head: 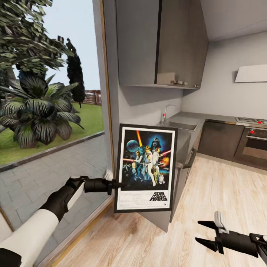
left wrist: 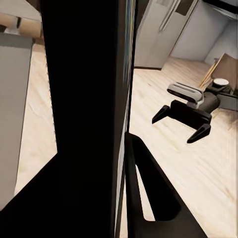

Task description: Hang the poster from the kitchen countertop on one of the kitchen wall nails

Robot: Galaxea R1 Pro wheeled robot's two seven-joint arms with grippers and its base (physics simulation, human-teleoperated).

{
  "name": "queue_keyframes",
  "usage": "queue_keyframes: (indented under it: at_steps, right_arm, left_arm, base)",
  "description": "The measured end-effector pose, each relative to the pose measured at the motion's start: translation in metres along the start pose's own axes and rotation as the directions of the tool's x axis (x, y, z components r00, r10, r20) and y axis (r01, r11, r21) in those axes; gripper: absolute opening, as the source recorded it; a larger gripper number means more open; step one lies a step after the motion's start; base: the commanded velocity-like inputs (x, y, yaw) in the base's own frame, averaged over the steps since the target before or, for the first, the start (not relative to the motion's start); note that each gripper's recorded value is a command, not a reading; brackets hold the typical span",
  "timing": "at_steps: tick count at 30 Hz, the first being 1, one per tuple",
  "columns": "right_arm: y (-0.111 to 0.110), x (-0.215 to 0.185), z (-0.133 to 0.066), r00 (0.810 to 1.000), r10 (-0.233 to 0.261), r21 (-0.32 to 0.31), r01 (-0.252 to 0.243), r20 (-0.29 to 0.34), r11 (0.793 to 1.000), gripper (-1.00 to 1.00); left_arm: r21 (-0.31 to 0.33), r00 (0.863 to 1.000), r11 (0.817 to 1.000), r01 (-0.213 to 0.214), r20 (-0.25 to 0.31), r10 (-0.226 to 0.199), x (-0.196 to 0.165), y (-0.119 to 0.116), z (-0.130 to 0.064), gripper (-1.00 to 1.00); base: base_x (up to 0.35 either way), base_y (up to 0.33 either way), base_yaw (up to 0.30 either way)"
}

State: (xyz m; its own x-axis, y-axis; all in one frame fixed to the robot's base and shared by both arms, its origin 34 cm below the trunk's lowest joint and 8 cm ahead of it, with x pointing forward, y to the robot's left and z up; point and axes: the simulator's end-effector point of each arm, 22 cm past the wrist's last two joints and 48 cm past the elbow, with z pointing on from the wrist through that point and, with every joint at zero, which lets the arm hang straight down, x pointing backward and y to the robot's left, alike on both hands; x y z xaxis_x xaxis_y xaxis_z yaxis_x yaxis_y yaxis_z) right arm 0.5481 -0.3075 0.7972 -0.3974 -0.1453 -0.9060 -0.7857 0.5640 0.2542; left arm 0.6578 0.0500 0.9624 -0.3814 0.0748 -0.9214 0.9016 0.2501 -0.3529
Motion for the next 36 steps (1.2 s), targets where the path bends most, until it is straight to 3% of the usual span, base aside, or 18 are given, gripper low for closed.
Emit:
queue_keyframes:
  at_steps: [6,13,21,29,36]
  right_arm:
    - [0.001,-0.007,0.003,1.0,-0.013,-0.017,0.012,-0.021,1.0,1.0]
    - [0.017,-0.017,0.004,1.0,0.0,-0.084,-0.002,-0.031,0.996,1.0]
    - [0.03,-0.031,0.005,0.999,-0.027,-0.139,0.023,-0.026,0.99,1.0]
    - [0.039,-0.048,0.006,0.999,-0.029,-0.177,0.025,-0.021,0.984,1.0]
    - [0.043,-0.048,0.005,0.999,-0.023,-0.196,0.018,-0.022,0.98,1.0]
  left_arm:
    - [0.052,1.0,0.998,0.02,-0.006,-0.02,0.007,-0.009,-0.001,-1.0]
    - [0.067,0.999,0.997,0.032,-0.033,-0.03,0.018,-0.012,0.002,-1.0]
    - [0.085,0.998,0.996,0.03,-0.064,-0.024,0.027,-0.017,0.007,-1.0]
    - [0.133,0.995,0.991,-0.026,-0.094,0.039,0.039,-0.03,0.014,-1.0]
    - [0.137,0.994,0.99,-0.034,-0.095,0.047,0.04,-0.03,0.015,-1.0]
  base:
    - [0.0,0.0,0.0]
    - [0.0,0.0,0.0]
    - [0.0,0.0,0.0]
    - [0.0,0.0,0.0]
    - [0.0,0.0,0.0]
